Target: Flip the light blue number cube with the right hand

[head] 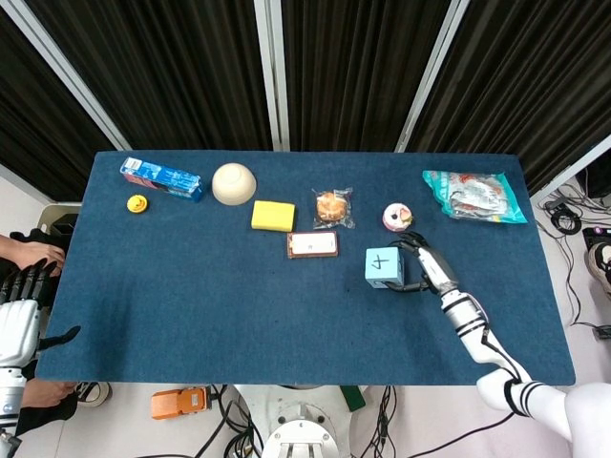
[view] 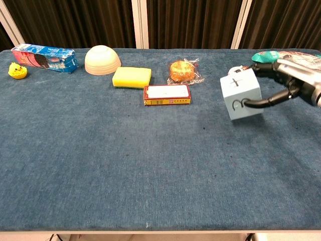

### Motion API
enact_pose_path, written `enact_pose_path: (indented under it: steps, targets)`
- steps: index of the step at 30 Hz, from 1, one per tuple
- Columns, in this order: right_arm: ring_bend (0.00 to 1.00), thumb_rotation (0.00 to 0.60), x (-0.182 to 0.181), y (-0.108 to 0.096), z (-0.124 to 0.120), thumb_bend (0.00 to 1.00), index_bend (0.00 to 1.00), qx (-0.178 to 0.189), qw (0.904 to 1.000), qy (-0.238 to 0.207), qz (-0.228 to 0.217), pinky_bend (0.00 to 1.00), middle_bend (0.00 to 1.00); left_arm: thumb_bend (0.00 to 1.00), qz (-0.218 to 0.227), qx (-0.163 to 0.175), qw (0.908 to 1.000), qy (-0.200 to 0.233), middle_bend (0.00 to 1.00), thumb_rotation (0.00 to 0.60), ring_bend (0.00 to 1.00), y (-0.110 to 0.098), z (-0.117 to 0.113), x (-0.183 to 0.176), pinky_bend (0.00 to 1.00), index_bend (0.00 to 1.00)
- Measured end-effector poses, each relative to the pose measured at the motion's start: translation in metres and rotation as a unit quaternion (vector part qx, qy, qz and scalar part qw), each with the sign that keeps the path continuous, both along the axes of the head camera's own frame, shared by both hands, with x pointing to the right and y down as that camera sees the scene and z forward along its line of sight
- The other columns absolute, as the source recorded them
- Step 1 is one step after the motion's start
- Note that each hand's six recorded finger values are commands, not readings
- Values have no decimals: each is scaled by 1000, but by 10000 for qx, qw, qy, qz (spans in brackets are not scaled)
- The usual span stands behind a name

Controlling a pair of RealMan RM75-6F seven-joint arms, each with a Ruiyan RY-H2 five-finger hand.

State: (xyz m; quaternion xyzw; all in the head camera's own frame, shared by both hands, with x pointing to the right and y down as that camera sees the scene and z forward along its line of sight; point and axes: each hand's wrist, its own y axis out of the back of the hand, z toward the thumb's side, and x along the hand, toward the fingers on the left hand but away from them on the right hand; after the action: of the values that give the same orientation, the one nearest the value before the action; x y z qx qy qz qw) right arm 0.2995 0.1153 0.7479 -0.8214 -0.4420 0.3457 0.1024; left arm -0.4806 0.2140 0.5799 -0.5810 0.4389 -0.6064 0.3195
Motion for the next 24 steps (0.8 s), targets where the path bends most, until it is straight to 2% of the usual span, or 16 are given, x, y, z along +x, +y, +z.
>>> enact_pose_path:
  steps: [4, 8, 12, 16, 21, 24]
  targets:
    - [82, 595, -5, 11, 13, 327, 363, -57, 9999, -126, -87, 1, 364, 60, -1, -5, 10000, -13, 0, 600, 0, 0, -1, 0, 0, 0]
    - [4, 584, -5, 17, 15, 302, 200, -32, 9997, -76, -221, 0, 254, 60, 0, 4, 10000, -18, 0, 600, 0, -1, -1, 0, 0, 0]
    - [0, 566, -2, 20, 13, 274, 25, 54, 9994, 63, -330, 0, 128, 59, 0, 19, 10000, -21, 0, 600, 0, -1, -2, -1, 0, 0]
    - [0, 563, 6, 24, 6, 248, 0, 208, 9986, 231, -432, 0, 51, 59, 7, 30, 10000, -29, 0, 600, 0, -2, -3, -1, 0, 0]
    - [0, 561, 21, 26, -12, 237, 0, 451, 9962, 498, -557, 0, 33, 59, 31, 32, 10000, -57, 0, 600, 0, -3, -5, -2, 0, 0]
    - [0, 561, 35, 24, -29, 236, 0, 693, 9924, 813, -604, 0, 33, 59, 35, 25, 10000, -74, 0, 600, 0, -4, -5, -3, 0, 0]
